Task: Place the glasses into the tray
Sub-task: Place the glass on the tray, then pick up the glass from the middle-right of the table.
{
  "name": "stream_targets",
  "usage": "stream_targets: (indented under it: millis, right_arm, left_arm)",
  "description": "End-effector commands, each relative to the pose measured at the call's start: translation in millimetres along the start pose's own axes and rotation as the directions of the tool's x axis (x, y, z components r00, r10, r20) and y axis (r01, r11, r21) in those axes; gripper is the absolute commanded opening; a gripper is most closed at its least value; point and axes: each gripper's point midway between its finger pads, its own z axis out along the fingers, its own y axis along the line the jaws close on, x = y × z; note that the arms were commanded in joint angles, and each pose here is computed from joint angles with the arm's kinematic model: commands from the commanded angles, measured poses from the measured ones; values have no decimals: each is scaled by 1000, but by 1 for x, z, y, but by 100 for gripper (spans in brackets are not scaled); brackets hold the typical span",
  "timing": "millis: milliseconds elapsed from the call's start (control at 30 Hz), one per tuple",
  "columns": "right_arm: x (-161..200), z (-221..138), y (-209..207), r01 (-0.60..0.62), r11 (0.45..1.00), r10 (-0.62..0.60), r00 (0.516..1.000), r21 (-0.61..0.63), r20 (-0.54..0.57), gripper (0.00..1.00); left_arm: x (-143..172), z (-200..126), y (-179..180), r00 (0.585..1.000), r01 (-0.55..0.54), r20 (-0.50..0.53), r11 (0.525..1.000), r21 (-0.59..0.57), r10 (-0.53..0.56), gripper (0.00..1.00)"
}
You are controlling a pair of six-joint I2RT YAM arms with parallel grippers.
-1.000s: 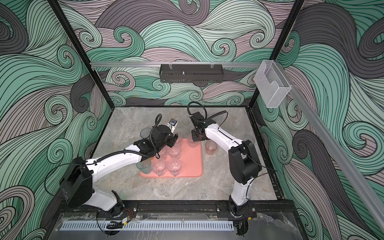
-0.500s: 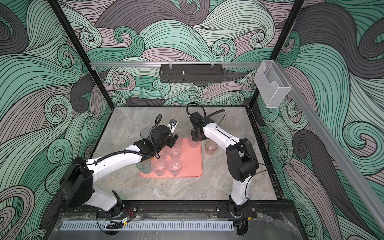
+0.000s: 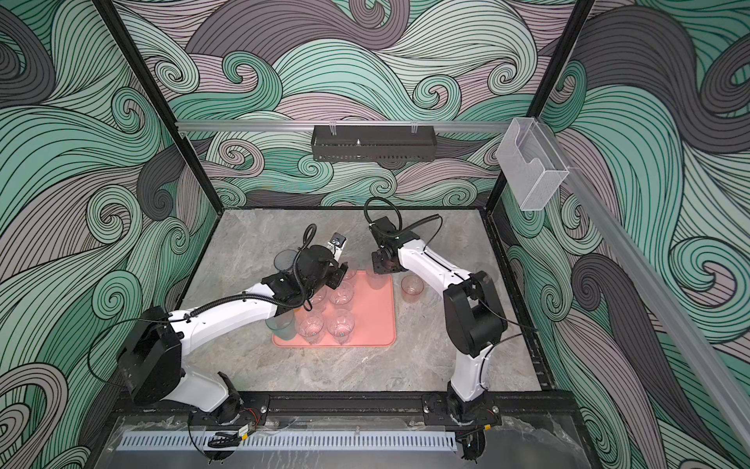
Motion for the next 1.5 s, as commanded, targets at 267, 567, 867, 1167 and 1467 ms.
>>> stream_targets:
  millis: [267,567,867,1167,1467]
  right_arm:
    - [-19,-57,-11,-31,999,33,992,-16,119,41]
    - [6,-107,-146,-283,914,218,947,291,235,54]
    - [43,-81,-258,-531,721,474,846,444,243,63]
    - [44,-48,-289,-545,696,512,833,467,210,63]
    - [45,-7,-301,-532,703,529,835,472,154,61]
  left_arm:
    - [-11,-2,-2,1000,13,-7,1000,-4,-13,61]
    - [-24,-16,-45,998,64,3,978,200,-66,61]
    - [0,-15,-69,999,38,-47,973,228,-28,61]
    - [4,-13,-69,998,40,-47,976,213,-31,61]
    - [8,-10,-65,999,13,-47,984,179,-4,61]
